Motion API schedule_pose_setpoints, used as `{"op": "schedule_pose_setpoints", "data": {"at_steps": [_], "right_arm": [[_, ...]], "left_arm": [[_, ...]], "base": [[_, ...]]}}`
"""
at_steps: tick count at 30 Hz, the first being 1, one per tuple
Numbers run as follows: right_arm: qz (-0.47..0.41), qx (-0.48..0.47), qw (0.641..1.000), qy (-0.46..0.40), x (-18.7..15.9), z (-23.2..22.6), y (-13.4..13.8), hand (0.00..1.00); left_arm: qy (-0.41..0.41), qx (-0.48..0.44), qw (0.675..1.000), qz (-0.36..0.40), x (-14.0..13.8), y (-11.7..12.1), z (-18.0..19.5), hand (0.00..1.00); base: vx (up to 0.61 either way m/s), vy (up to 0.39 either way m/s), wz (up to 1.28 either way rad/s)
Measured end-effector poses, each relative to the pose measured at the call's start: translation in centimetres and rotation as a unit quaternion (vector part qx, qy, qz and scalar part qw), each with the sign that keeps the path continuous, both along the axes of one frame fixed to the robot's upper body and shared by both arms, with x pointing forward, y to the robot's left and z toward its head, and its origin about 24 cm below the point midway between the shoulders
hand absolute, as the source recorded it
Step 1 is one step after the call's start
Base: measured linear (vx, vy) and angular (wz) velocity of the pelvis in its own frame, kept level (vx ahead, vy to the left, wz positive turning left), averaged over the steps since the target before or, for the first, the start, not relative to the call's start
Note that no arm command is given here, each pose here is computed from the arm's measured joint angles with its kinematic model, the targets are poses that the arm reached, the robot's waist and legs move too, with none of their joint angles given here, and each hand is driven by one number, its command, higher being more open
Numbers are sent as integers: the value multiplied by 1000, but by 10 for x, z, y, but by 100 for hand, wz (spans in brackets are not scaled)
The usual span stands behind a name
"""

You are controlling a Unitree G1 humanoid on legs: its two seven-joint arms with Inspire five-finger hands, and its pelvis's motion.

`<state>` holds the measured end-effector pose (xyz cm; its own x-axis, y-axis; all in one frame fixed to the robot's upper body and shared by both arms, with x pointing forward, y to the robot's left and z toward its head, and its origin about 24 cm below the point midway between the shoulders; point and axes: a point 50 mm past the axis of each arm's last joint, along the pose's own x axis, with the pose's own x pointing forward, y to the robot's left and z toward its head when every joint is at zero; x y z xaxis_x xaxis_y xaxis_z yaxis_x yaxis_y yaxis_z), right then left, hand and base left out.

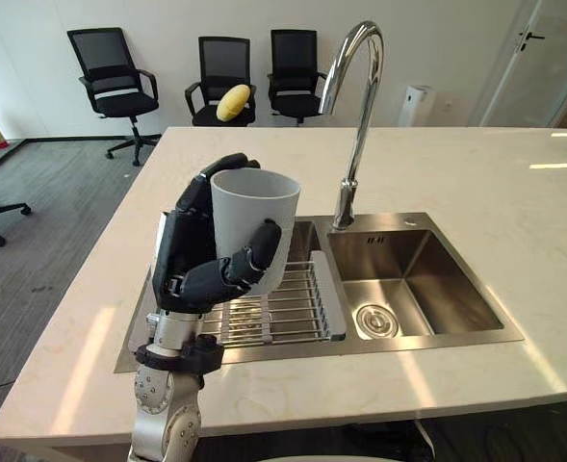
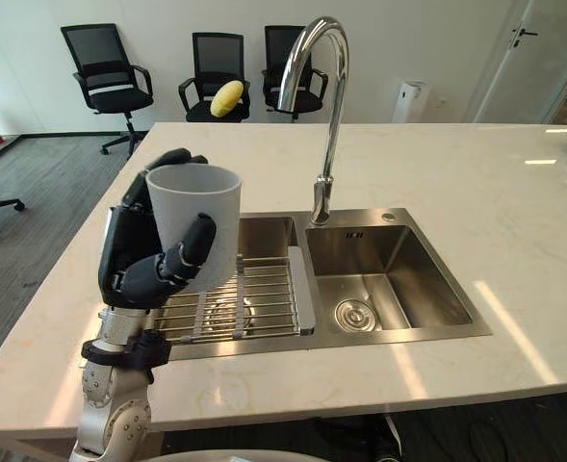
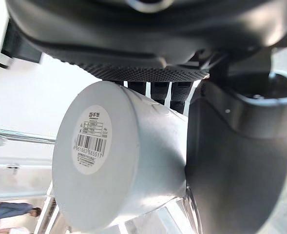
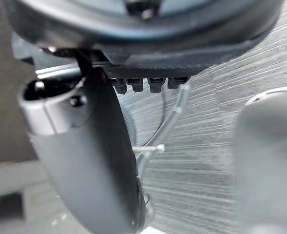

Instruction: Walk over to the sink, pick up the cup, carry it to the dishwasher, place the cup inside the dishwasher, then close the dishwasher door

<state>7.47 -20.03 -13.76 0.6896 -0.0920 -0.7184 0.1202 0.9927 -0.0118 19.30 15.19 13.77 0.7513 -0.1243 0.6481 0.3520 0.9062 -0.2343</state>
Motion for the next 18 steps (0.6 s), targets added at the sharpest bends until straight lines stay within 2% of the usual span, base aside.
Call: {"op": "schedule_pose_setpoints", "data": {"at_steps": [3, 6, 7, 10, 18], "right_arm": [[17, -6, 999, -29, 19, 6, 0, 100], [20, -26, 997, -73, 56, 19, -11, 100], [21, -29, 996, -80, 63, 21, -12, 100], [23, -37, 996, -81, 79, 22, -18, 100], [22, -28, 994, -101, 93, 28, -16, 100]], "left_arm": [[-13, -12, 1000, 11, 6, -1, 8, 0], [-48, 0, 999, 21, 17, -4, 22, 0], [-36, -2, 999, 33, 19, -1, 18, 0], [-21, -37, 996, 74, 13, 9, 11, 0], [-9, -37, 997, 69, 16, 9, 8, 0]], "base": [[-50, 86, -10], [-69, 88, 5], [-31, 17, 41], [-52, -14, -17], [-137, -16, -17]]}}
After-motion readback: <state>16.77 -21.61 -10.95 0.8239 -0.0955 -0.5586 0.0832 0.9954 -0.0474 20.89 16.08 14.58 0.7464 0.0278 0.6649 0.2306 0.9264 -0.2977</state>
